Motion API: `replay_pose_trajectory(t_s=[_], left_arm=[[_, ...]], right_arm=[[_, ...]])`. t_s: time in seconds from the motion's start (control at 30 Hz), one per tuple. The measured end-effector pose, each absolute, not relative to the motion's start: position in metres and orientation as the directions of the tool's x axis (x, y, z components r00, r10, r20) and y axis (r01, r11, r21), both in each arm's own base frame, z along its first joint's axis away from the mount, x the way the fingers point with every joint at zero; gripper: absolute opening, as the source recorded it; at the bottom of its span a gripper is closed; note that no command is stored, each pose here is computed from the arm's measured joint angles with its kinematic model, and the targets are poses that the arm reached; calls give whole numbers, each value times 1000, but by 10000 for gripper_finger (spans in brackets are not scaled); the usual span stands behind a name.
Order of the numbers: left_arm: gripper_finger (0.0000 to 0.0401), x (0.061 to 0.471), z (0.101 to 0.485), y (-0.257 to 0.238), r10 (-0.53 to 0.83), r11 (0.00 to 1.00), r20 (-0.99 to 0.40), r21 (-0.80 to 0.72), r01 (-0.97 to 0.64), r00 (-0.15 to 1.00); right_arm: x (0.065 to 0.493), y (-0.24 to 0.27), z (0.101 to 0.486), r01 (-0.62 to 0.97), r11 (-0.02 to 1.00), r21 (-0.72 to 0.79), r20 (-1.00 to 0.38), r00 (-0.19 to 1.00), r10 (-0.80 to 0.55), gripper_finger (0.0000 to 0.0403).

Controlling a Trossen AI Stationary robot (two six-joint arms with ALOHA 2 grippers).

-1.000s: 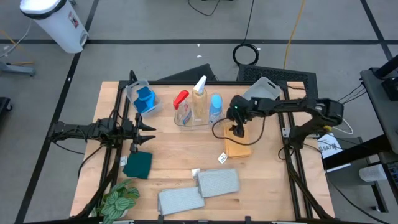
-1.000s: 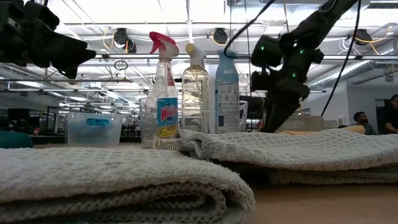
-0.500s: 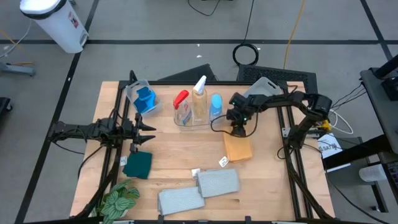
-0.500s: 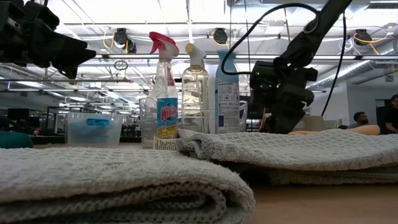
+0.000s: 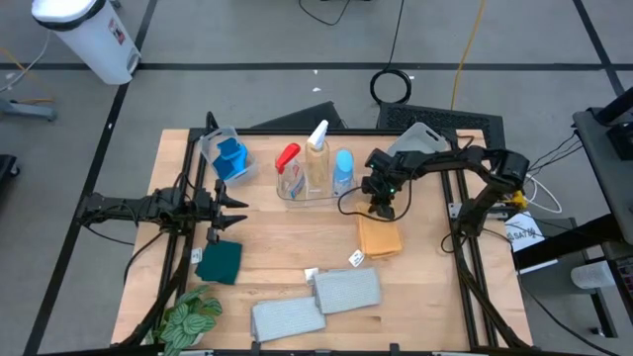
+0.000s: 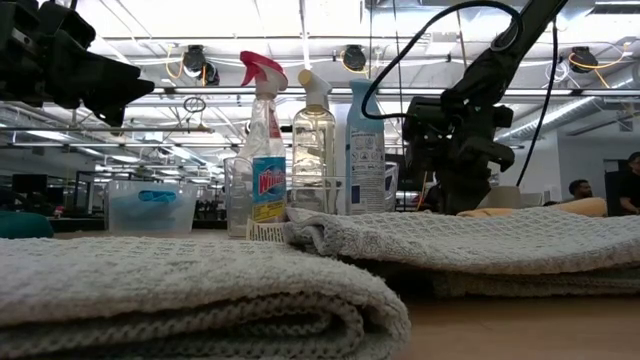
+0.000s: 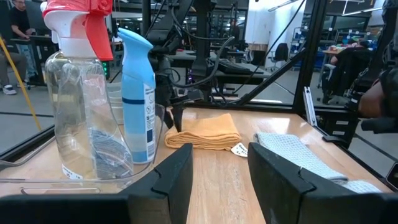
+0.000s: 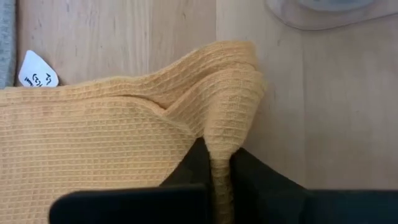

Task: Pick & Place Kitchen Items
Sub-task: Put the yellow microfiber towel into the gray bin

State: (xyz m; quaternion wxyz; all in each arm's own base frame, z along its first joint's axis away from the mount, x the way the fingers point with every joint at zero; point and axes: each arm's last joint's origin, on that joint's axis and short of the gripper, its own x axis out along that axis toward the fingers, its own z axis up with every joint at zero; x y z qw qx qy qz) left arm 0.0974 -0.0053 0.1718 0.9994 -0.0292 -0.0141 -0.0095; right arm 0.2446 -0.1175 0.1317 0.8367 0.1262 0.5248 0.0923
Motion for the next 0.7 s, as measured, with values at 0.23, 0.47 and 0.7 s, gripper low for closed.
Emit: replay_pose_trajectory(t_s=[0.23, 0.47, 0.7], left_arm=[[159, 97, 172, -5, -18, 998, 28, -58, 20, 999], [159, 97, 172, -5, -18, 998, 29, -58, 20, 999], [159, 97, 172, -5, -18, 998, 29, -58, 20, 999]], right_arm=[[238, -116, 148, 9, 976, 220, -882, 429, 195, 4], [215, -108, 191, 183, 980, 74, -907, 422, -10, 3], [185, -97, 237, 368, 929, -32, -839, 496, -226, 1]])
